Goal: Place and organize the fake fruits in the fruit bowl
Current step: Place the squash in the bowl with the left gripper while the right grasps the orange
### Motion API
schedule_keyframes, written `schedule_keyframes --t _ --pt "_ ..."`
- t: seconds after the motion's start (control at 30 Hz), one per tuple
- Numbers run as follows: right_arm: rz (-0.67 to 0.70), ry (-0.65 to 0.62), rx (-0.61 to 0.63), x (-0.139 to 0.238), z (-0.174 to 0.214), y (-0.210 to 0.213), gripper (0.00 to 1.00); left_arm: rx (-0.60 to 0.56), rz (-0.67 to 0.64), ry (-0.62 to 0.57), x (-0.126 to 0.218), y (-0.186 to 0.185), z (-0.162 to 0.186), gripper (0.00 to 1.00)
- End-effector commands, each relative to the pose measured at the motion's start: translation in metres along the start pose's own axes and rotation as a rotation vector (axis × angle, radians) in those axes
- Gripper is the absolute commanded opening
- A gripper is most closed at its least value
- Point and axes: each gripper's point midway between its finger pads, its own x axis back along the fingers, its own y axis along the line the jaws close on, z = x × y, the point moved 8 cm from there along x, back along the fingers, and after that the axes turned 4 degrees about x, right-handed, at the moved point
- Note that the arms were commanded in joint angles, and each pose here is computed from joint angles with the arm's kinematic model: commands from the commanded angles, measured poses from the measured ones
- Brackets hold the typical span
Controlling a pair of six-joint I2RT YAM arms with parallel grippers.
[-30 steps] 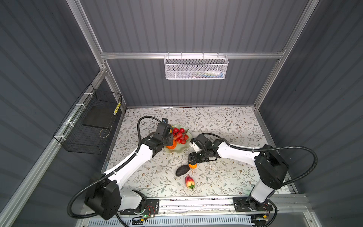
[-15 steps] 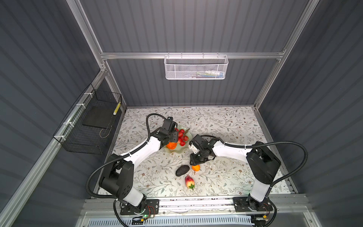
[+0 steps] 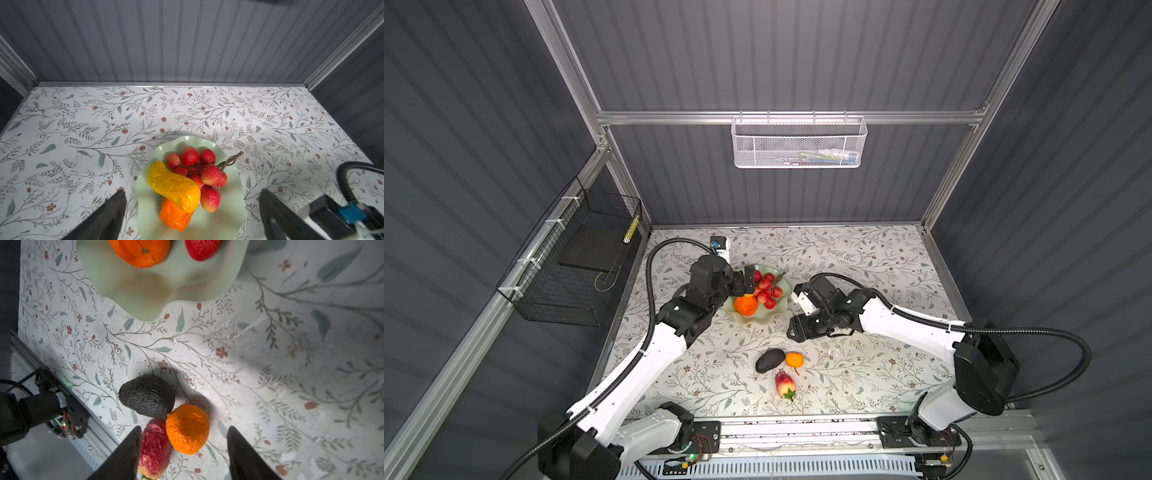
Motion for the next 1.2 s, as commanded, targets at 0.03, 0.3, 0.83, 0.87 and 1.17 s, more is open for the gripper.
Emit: schedule_keyframes --t 0.03,0.3,0.83,0.87,1.17 --pt "-0.013 0.140 -0.007 -0.009 0.031 0.003 0.76 0.013 -0.108 0.070 0.014 0.024 0.036 1.00" --pt "0.010 0.227 -0.004 -0.029 0.037 0.006 0.74 0.055 -0.187 0.061 0.031 0.043 0.060 1.00" --pt "0.129 0.283 -0.087 -0.060 0.030 0.000 0.54 -0.007 -0.192 0.069 0.036 0.043 0.054 1.00" --pt "0.127 0.274 -0.088 -0.060 0.029 0.001 0.48 0.001 -0.187 0.073 0.037 0.043 0.054 1.00" --pt "0.170 0.043 -0.012 0.003 -0.004 0.018 0.31 0.082 -0.059 0.165 0.041 0.038 0.082 1.00"
